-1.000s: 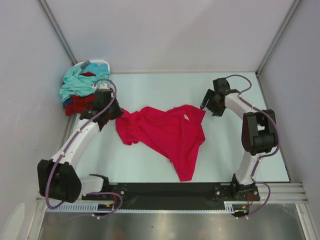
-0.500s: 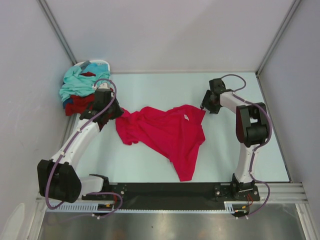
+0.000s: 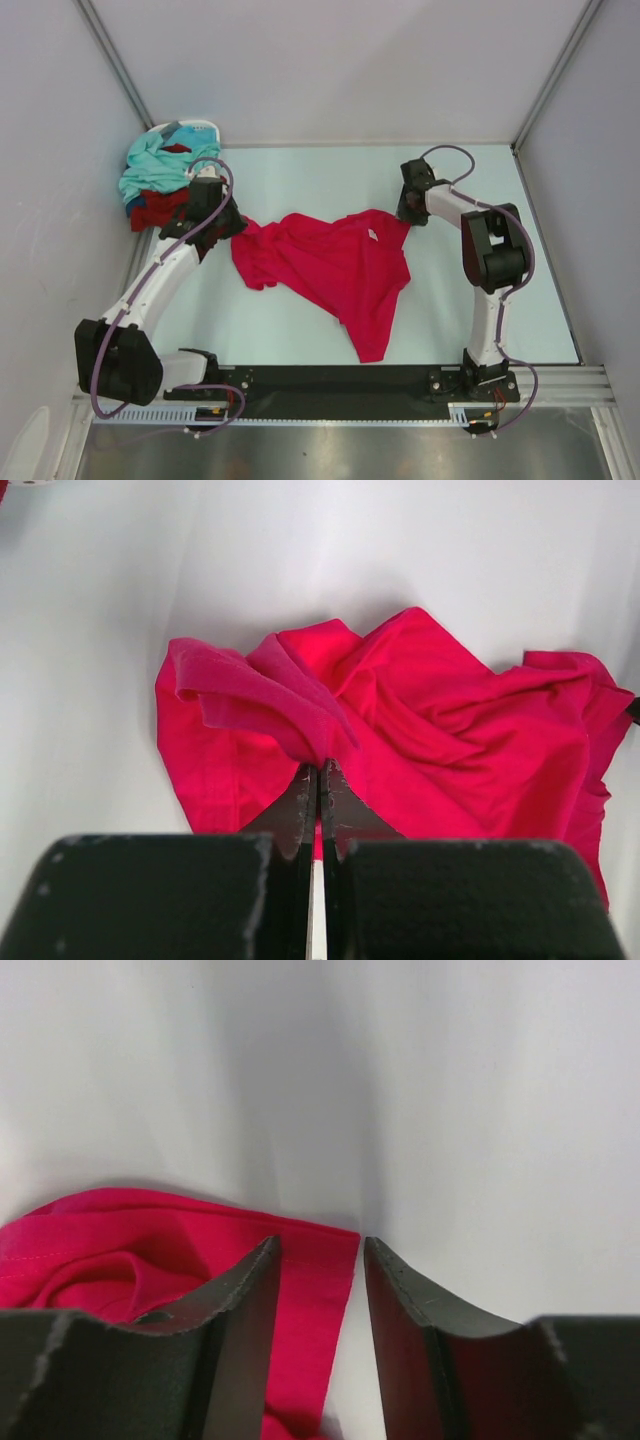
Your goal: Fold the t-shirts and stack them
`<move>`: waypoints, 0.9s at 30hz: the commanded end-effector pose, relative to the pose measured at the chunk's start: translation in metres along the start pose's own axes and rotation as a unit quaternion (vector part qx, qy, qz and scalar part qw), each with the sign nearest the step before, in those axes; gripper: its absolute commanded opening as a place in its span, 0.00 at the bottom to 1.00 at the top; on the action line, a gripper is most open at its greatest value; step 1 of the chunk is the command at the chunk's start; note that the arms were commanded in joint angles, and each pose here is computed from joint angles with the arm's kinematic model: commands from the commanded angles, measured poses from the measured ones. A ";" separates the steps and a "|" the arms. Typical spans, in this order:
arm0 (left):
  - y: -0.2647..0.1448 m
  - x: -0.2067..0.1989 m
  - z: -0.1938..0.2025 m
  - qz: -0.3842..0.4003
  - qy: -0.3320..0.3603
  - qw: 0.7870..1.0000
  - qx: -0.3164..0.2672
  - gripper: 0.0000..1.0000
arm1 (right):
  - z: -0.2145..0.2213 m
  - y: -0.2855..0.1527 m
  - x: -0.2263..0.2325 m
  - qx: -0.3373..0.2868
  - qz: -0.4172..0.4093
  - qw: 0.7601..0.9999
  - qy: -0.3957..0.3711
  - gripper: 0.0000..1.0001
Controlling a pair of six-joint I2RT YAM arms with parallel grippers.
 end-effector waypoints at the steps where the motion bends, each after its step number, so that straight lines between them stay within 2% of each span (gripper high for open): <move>1: -0.007 -0.011 -0.015 0.019 0.004 1.000 -0.015 0.00 | 0.028 0.016 -0.005 0.045 0.022 0.999 -0.015 0.34; 2: -0.007 -0.011 -0.014 0.018 0.004 1.000 -0.015 0.00 | 0.029 0.017 -0.006 0.046 0.023 0.999 -0.015 0.30; 5: -0.006 -0.011 -0.014 0.017 0.005 1.000 -0.015 0.00 | 0.028 0.016 -0.011 0.043 0.031 0.998 -0.015 0.00; 9: -0.007 -0.020 -0.033 0.020 0.015 0.999 -0.039 0.00 | -0.005 0.002 -0.024 -0.003 0.033 0.999 -0.018 0.00; 11: -0.002 -0.029 -0.048 0.031 0.030 0.998 -0.048 0.00 | -0.053 -0.023 -0.026 -0.065 0.020 0.997 -0.025 0.00; 13: -0.013 -0.056 -0.085 0.067 0.044 0.993 -0.082 0.00 | -0.097 -0.051 -0.031 -0.118 0.003 0.993 -0.022 0.00; 14: -0.010 -0.067 -0.093 0.079 0.050 0.992 -0.082 0.00 | -0.121 -0.075 -0.032 -0.154 -0.004 0.988 -0.021 0.00; 15: -0.024 -0.091 -0.120 0.107 0.056 0.987 -0.110 0.00 | -0.161 -0.109 -0.030 -0.209 -0.016 0.977 -0.023 0.00; 19: -0.059 -0.146 -0.164 0.189 0.087 0.967 -0.148 0.00 | -0.239 -0.225 -0.027 -0.350 -0.049 0.935 -0.038 0.00; 22: -0.096 -0.176 -0.190 0.236 0.091 0.951 -0.178 0.00 | -0.269 -0.314 -0.026 -0.442 -0.071 0.892 -0.067 0.00; 27: -0.173 -0.213 -0.226 0.306 0.082 0.916 -0.245 0.00 | -0.271 -0.439 -0.038 -0.556 -0.078 0.824 -0.081 0.00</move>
Point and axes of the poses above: each gripper's point midway between its finger pads, its own y axis out along the fingers, its own x axis along the line the jaws close on, z = x × y, the point moved 1 cm from there along -y, back along the fingers, and after that the axes turned 12 degrees about -y, right-handed, at the moved point
